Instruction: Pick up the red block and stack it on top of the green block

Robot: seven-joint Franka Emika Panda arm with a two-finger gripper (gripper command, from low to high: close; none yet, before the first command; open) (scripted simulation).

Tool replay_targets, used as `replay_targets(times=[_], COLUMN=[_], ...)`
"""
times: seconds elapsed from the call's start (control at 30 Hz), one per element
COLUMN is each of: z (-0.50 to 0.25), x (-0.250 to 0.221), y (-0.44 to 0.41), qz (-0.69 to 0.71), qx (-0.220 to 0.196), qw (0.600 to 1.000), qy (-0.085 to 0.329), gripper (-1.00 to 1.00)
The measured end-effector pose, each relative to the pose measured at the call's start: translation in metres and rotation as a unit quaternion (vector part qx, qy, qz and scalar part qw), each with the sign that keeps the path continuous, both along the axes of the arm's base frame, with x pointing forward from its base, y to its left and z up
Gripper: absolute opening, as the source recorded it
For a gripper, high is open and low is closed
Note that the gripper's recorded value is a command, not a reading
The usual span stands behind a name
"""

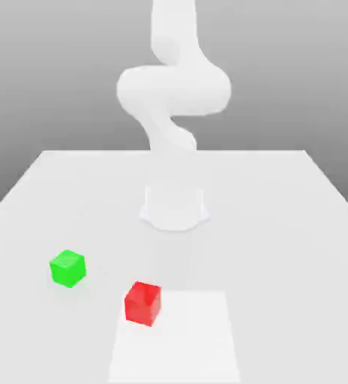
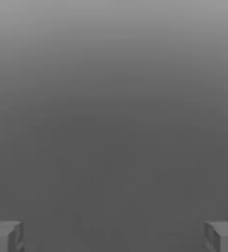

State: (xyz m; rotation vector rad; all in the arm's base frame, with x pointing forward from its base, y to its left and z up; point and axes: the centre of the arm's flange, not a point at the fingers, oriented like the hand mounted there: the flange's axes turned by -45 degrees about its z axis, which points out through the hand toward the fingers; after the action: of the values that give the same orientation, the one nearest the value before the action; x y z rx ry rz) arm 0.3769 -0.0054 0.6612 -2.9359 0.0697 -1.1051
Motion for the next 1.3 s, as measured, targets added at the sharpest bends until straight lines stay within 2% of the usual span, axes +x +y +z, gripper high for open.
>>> replay_targets(times=[0.13, 0.3, 0.43, 0.6, 0.8, 0.83, 1.07, 1.3], z=[-0.099, -0.224, -0.325, -0.44, -0.503, -0.512, -0.514, -0.457], x=[0.041, 0.057, 0.042, -0.007, -0.015, -0.015, -0.015, -0.016], y=[-0.012, -0.029, -0.04, -0.05, -0.05, -0.05, -0.049, -0.05], qz=[-0.028, -0.064, -0.094, -0.133, -0.137, -0.138, -0.137, -0.141], qx=[0.011, 0.025, 0.039, 0.056, 0.058, 0.058, 0.058, 0.059], qw=[0.997, 0.984, 0.965, 0.931, 0.926, 0.926, 0.926, 0.925], qy=[0.076, 0.167, 0.243, 0.335, 0.347, 0.347, 0.347, 0.347], gripper=[0.0, 0.0, 0.0, 0.0, 0.0, -1.0, -1.0, -1.0])
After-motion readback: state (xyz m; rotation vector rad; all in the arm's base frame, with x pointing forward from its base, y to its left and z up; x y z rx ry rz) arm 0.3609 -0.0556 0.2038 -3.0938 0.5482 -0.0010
